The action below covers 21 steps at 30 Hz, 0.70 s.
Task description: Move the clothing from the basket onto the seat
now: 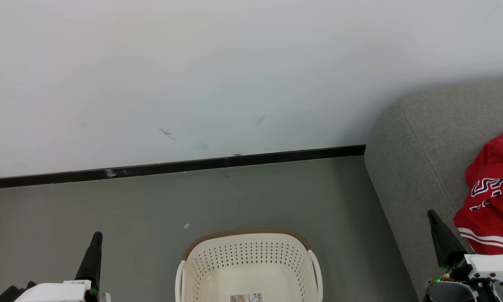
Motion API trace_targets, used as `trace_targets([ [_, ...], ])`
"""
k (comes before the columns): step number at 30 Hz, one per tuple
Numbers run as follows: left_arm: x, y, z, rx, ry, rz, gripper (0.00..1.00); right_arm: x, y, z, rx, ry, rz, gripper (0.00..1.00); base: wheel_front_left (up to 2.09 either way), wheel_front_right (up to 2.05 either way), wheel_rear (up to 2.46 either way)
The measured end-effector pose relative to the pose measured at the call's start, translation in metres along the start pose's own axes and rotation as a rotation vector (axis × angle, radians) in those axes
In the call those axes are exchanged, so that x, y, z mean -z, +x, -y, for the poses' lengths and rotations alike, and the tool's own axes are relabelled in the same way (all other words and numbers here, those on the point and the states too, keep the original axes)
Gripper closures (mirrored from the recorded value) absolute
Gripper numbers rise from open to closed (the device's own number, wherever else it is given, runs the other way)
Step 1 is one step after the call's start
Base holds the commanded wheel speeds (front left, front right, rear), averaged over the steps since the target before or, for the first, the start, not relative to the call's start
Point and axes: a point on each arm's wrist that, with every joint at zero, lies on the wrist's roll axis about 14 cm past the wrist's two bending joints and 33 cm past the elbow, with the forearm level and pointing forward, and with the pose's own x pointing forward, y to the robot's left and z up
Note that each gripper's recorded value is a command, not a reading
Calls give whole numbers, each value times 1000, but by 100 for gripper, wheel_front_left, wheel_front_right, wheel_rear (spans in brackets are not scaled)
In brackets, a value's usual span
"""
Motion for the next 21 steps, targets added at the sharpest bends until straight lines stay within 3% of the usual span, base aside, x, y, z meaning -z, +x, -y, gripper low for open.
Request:
trace_targets([
  [21, 1, 0, -1, -3, -1, -4, 100, 0, 0, 0, 0, 2, -4, 100, 0, 0, 0],
])
